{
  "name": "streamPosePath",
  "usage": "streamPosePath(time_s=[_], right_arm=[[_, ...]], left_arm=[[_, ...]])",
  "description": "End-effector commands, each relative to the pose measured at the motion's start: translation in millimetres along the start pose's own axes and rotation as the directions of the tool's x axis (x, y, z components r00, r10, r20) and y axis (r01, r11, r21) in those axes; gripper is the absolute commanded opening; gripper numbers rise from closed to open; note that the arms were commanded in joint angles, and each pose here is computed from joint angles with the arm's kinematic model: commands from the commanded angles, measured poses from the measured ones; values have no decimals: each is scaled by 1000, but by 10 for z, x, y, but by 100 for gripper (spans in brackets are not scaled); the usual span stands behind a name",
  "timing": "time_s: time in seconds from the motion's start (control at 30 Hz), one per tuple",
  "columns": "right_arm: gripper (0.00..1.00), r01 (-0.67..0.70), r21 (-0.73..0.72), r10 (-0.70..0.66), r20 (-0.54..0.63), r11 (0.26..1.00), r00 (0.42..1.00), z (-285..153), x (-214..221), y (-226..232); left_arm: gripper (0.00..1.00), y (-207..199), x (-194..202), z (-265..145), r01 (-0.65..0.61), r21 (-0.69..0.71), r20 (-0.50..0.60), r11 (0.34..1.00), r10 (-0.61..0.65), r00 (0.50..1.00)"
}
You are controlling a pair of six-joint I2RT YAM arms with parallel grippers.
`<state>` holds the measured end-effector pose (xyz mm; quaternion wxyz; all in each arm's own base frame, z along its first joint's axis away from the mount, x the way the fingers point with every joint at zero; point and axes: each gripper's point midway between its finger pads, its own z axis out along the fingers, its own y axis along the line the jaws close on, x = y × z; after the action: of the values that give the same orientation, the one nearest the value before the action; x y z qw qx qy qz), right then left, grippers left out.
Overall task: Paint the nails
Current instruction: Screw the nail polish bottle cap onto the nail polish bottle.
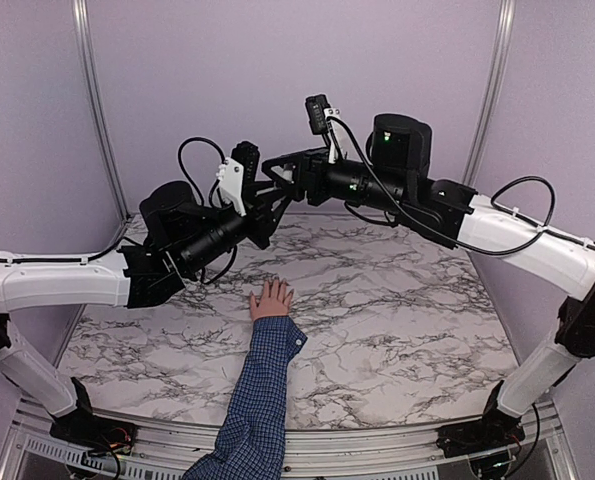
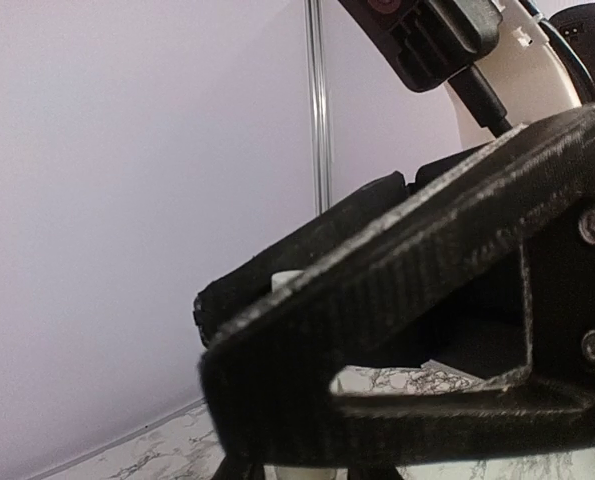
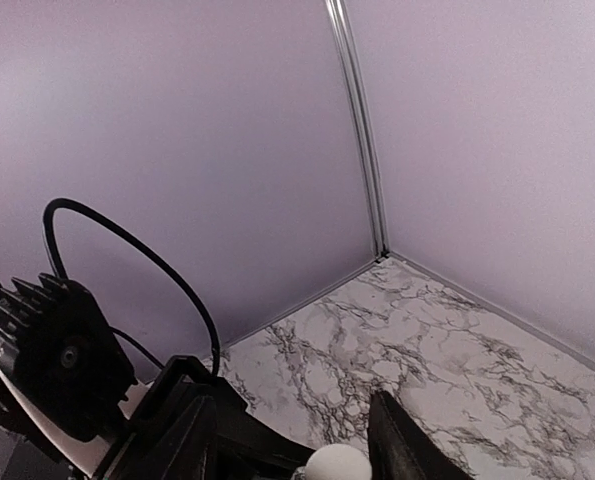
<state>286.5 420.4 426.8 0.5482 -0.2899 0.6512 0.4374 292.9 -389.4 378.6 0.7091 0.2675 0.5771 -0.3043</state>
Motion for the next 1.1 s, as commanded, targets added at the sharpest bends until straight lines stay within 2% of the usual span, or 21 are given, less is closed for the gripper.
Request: streamPosePath(time_s=[0.0,0.13,0.23,0.33,0.43,0.6,0.67,0.73,0.97,1.07], right_arm=[[61,52,-131,-46,47,990,998,-273,-231,247],[75,110,-223,-102,47,969,994,-443,-260,327],[79,104,-242,-107,1,965,994,-472,-213,294],[84,119,-293,-122,9,949,993,-568,-198,331],[98,196,-360,-180,77,912,981,-757,-252,476],[99,251,-555,-239,96,793,966,-965,-195,799],[95,258,-602,-243,109,756,964,-1026,-177,879],[89,260,-625,-244,112,736,963,-1055,-149,915],[57,236,-681,-226,104,693,968,-1074,-99,980],[49,222,-689,-218,96,690,971,-1046,-90,972]], left_arm=[[0,-82,-317,-250,30,114,87,993,-40,995],[0,-254,-350,-430,56,272,75,961,-79,994],[0,-325,-395,-529,124,361,50,924,-152,987],[0,-414,-419,-598,177,443,15,879,-205,979],[0,-595,-441,-695,176,560,-14,810,-203,979],[0,-841,-370,-699,266,710,-147,652,-233,961],[0,-924,-349,-683,317,743,-205,589,-251,946],[0,-966,-350,-668,327,763,-223,557,-248,943],[0,-1010,-365,-685,290,793,-200,536,-220,955],[0,-1017,-357,-692,297,794,-208,530,-222,953]])
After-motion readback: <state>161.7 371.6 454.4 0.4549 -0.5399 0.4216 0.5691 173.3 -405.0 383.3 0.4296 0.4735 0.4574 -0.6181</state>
